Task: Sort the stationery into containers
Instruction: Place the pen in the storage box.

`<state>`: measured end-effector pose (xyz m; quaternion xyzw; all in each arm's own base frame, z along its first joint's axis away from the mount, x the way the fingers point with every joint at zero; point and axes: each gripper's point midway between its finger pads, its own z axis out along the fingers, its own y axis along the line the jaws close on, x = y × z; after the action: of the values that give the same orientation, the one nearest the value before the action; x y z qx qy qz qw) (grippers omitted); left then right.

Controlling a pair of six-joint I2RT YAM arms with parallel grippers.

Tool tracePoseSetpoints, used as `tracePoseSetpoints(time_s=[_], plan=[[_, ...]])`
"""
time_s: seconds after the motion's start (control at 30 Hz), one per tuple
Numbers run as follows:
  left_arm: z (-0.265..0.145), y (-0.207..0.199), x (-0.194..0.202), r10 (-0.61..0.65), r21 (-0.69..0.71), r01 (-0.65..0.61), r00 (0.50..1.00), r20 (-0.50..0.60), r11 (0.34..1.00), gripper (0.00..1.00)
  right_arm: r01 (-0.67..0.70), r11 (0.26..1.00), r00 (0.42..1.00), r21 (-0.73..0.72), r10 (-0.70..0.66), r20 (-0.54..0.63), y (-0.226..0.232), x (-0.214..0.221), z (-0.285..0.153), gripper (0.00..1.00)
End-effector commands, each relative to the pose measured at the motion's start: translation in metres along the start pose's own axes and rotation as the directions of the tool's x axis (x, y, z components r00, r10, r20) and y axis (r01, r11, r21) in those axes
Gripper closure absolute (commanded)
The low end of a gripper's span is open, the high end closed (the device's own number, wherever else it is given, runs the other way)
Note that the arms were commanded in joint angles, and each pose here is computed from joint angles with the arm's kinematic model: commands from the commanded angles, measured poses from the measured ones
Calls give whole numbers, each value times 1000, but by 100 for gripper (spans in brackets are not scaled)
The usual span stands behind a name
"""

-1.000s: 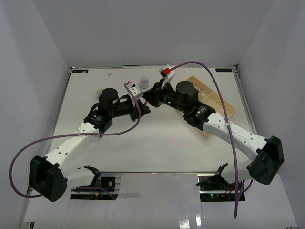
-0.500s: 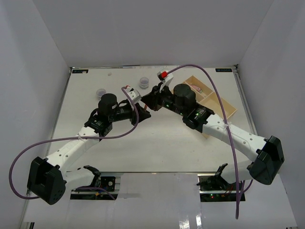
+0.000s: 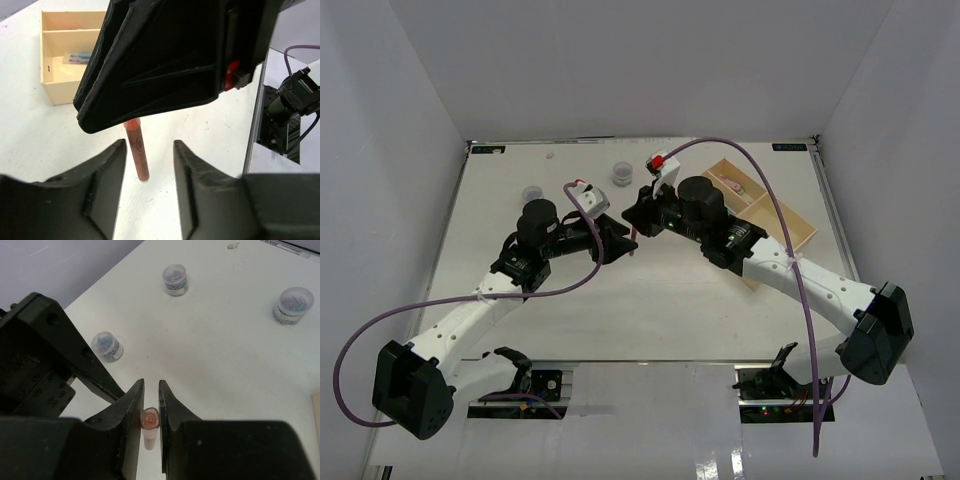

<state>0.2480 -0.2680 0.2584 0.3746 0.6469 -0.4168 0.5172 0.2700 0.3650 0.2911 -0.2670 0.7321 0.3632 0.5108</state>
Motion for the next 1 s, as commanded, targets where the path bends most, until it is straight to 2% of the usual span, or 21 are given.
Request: tracePoseSetpoints(time_s=[0.0, 0.17, 0.27, 0.3, 0.4, 0.43, 0.53, 0.7, 0.97], plan=[[-3, -6, -9, 18, 23, -18, 1000, 24, 1000, 43, 31, 999, 999, 21, -32, 26, -4, -12, -2, 92], [-4, -7, 4, -13, 29, 13, 1000, -13, 999, 30, 58, 994, 997, 96, -62, 42, -22, -19, -3, 92], [-6, -4, 13, -32, 4, 32, 999, -37, 999, 23, 83, 978, 996, 192, -88, 19, -51, -19, -6, 92], [-6, 1, 15, -35, -25, 34, 999, -38, 999, 20, 85, 965, 996, 247, -82, -22, -72, -15, -9, 92], [-9, 13, 22, -51, -106, 46, 997, -50, 993, 19, 124, 930, 992, 347, -103, -79, -116, -13, -20, 92], [-11, 28, 24, -68, -196, 57, 997, -47, 979, 19, 141, 917, 988, 373, -107, -109, -129, -8, -23, 92], [-17, 53, 34, -98, -338, 71, 993, -63, 938, 17, 233, 864, 967, 446, -158, -199, -174, -3, -34, 92], [-30, 80, 42, -123, -496, 70, 989, -77, 866, 15, 347, 753, 931, 560, -203, -304, -233, 0, -46, 92], [-62, 110, 37, -85, -692, 33, 996, -41, 721, 12, 425, 694, 887, 581, -189, -422, -292, 33, -14, 92]])
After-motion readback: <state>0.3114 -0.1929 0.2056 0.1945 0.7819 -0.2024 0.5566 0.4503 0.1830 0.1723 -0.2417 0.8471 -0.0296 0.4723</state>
